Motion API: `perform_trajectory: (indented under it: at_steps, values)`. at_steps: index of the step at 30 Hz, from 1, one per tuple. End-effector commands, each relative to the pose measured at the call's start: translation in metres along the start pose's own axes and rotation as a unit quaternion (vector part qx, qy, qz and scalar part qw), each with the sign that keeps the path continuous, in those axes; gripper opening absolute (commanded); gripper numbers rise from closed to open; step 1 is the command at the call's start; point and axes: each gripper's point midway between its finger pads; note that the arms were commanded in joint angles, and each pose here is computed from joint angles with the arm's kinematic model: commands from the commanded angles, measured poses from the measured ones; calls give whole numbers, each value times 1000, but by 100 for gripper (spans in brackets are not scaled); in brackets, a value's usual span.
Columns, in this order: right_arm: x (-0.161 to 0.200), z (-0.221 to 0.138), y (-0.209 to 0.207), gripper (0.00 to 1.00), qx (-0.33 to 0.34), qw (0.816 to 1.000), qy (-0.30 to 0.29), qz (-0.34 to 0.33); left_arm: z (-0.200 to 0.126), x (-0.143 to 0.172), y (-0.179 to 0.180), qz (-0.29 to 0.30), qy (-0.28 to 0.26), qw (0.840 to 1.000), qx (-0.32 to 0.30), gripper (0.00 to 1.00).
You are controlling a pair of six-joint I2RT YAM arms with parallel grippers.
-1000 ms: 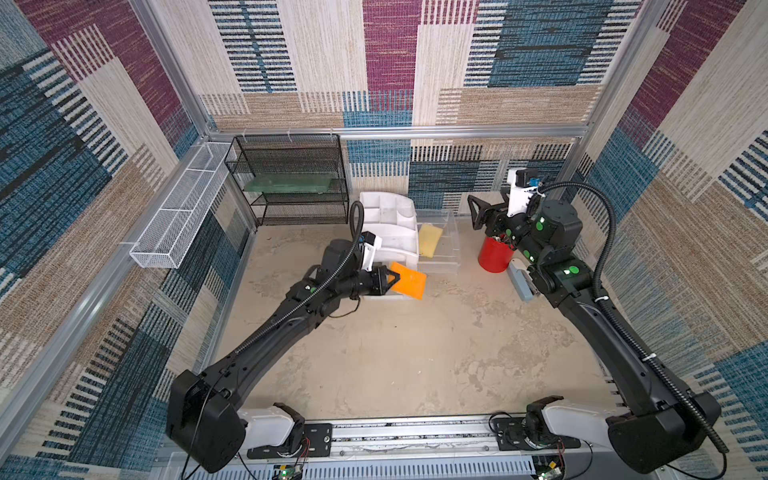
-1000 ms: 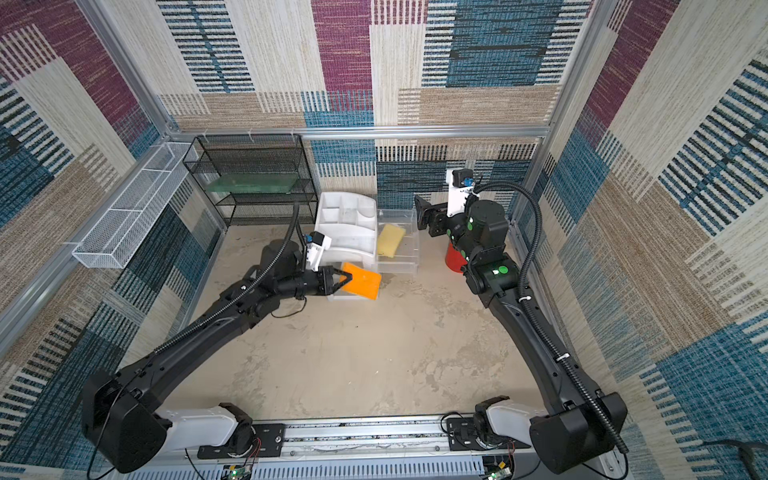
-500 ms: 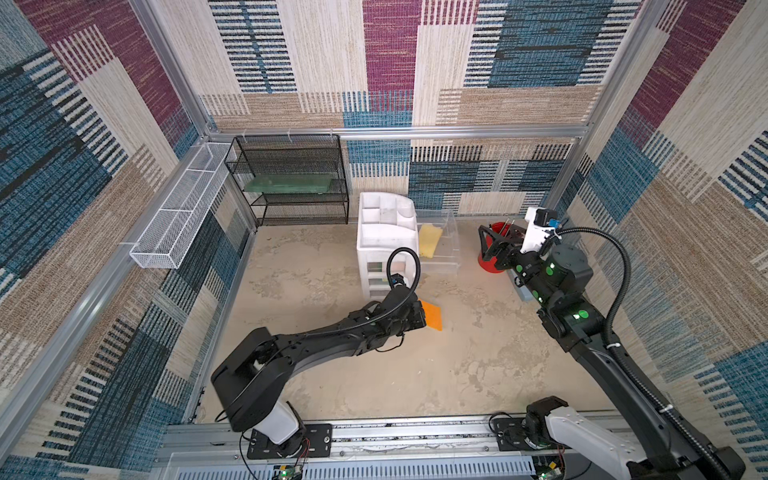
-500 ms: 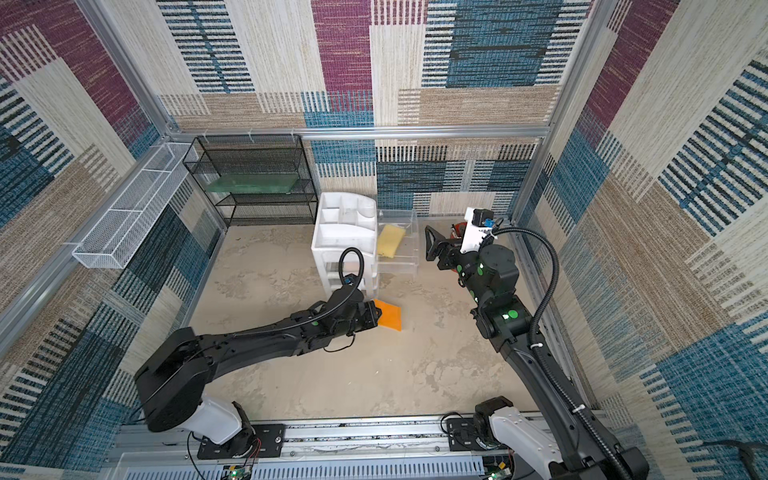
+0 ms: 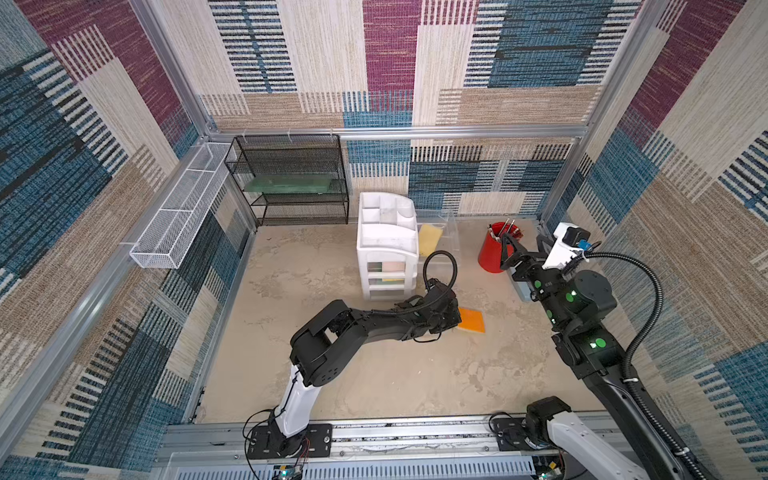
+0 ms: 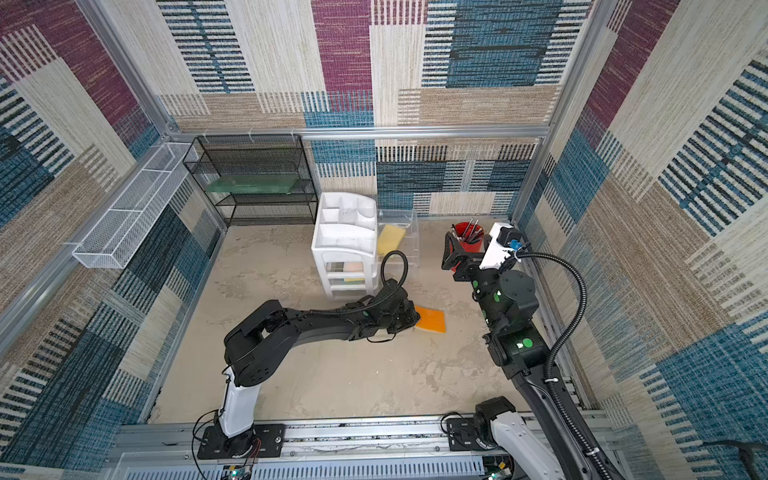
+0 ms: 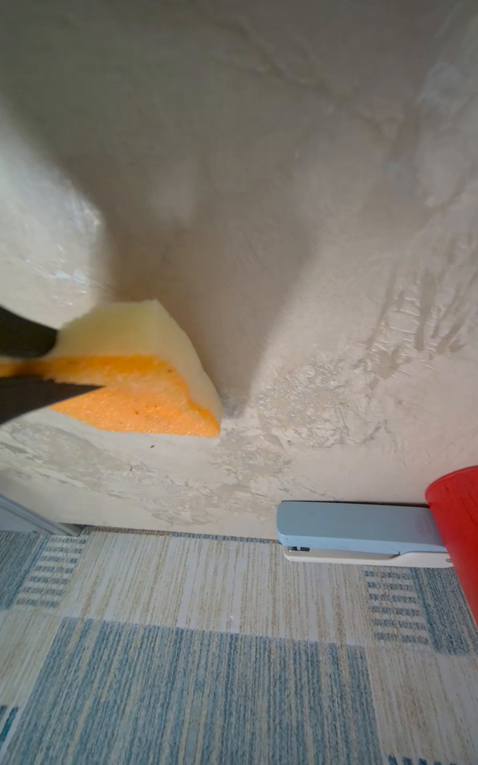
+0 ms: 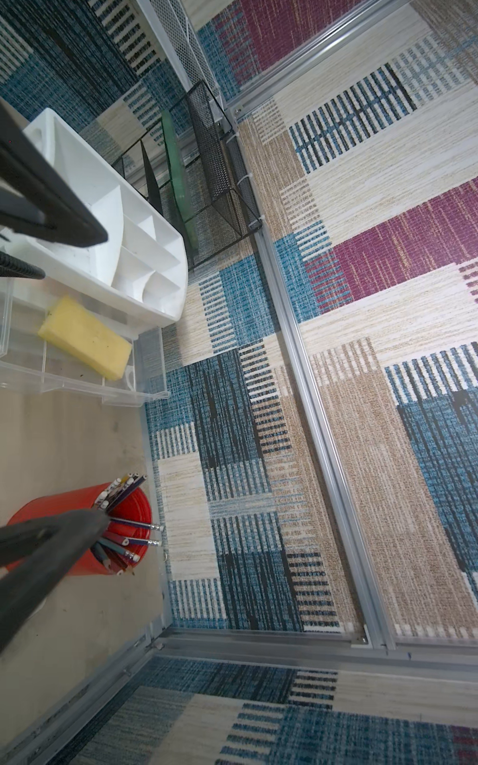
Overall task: Take the sponge out of the drawer
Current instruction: Place the sponge at the center of the board.
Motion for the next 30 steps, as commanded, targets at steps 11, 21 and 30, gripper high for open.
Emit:
perform_trajectory:
  at_steps: [11, 21, 30]
  values:
    - [-3, 3, -7, 100, 18, 1000, -14, -5, 3, 18, 14, -3, 54, 998, -42, 0]
    - [-3, 3, -9, 100, 20, 1000, -14, -6, 1, 21, 22, -17, 53, 997, -55, 19]
    - [-2, 3, -9, 100, 19, 1000, -12, -7, 0, 20, 24, -20, 54, 996, -63, 32]
Point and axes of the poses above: each gripper's point midway between its finger pads, its own z axis out along the fingers, its own y axis along the line the jaws close on, x = y × z, and after that the axes turned 15 degrees about z, right-handed
